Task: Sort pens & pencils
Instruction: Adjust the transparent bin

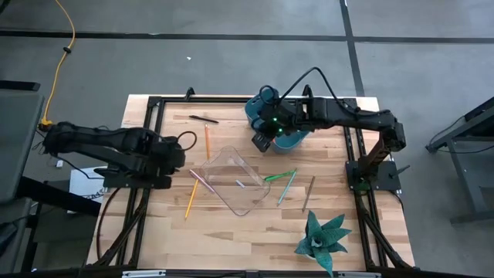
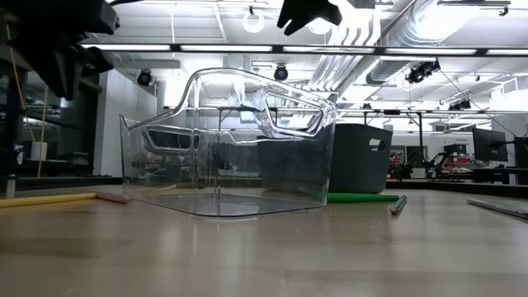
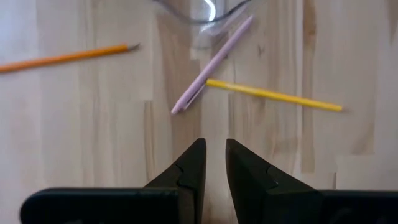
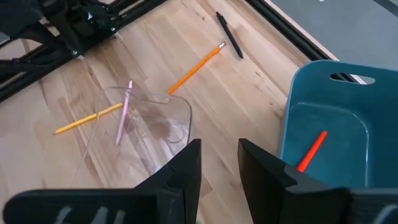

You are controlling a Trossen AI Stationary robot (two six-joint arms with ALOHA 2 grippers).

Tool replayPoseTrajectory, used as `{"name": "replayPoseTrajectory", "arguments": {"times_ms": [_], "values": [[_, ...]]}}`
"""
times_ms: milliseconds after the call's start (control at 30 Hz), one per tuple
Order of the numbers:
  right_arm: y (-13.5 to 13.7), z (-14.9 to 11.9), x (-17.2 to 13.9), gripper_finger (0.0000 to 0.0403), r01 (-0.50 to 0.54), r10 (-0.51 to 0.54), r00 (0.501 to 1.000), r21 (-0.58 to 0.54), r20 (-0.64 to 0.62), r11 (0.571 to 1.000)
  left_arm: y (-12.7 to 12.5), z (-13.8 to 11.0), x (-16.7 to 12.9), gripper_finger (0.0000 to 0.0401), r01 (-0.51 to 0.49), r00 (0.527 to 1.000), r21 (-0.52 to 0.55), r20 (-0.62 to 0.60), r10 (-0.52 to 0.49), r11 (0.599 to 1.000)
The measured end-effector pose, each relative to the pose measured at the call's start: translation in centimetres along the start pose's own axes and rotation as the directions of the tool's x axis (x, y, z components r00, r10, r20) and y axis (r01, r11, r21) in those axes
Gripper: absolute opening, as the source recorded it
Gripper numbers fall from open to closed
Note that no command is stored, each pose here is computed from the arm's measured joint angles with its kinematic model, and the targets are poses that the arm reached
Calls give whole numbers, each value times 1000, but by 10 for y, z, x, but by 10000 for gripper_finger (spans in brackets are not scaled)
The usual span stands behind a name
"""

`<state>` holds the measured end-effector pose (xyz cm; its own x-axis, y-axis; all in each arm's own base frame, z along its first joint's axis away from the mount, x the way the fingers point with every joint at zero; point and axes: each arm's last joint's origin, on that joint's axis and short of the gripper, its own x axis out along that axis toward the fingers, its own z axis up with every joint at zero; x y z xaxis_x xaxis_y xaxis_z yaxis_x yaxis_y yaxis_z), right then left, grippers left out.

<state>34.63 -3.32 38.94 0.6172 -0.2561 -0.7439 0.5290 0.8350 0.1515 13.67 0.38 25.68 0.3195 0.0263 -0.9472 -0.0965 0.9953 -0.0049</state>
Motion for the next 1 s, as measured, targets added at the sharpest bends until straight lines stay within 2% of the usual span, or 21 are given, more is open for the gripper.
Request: {"name": "replayPoseTrajectory", "arguments": {"times_ms": [167, 467, 867, 1000], "values": [[3, -4, -1, 97, 0, 0, 1000, -16, -18, 1000, 0, 5, 3, 51, -1, 1000, -3, 20, 1, 1000], [8, -6, -2, 97, -10, 8, 1000, -42, -25, 999, 0, -5, 20, 51, 0, 1000, -61, -26, -1, 998], [8, -6, -2, 97, -10, 8, 1000, -49, -26, 999, 1, -12, 46, 51, -10, 1000, 82, -16, 12, 997], [8, -6, -2, 97, -10, 8, 1000, -49, -26, 999, 1, -10, 46, 51, -20, 1000, 91, 4, 19, 996]]}}
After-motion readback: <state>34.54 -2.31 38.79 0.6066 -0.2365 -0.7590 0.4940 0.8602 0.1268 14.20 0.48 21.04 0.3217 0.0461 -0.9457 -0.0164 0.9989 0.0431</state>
